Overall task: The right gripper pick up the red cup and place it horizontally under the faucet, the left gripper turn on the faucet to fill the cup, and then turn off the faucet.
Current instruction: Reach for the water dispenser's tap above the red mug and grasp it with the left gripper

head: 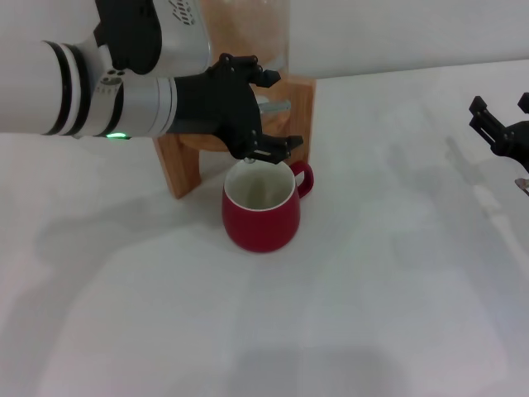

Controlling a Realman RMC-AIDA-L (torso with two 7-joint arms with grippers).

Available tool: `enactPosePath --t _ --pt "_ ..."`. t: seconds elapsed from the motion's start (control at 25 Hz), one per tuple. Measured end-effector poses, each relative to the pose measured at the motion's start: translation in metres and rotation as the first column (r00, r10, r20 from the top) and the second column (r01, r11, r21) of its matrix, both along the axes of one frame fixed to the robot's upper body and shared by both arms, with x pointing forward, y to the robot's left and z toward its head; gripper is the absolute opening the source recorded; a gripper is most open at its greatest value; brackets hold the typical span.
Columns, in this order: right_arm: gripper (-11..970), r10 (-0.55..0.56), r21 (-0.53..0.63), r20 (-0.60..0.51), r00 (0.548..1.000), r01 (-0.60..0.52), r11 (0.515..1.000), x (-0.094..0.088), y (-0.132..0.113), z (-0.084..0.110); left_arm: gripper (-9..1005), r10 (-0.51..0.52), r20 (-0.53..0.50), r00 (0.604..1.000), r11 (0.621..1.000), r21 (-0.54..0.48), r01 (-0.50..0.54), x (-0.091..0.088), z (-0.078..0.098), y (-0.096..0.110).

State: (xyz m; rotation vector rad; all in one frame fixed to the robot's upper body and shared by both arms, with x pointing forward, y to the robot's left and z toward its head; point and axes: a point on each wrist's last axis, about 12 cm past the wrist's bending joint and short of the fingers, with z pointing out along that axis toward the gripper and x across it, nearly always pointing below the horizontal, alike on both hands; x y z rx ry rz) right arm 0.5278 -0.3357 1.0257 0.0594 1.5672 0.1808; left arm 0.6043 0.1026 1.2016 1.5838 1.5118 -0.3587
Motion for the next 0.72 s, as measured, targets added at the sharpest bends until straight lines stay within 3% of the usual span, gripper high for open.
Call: enactPosePath --t 0.72 --pt "845 -0.003 -0.002 -0.006 1.000 0.003 1.000 -0.0013 -0.0010 -0.0013 881 -0.006 -0.001 1.000 1.000 0.017 0.006 0.0018 -0.0080 0.0017"
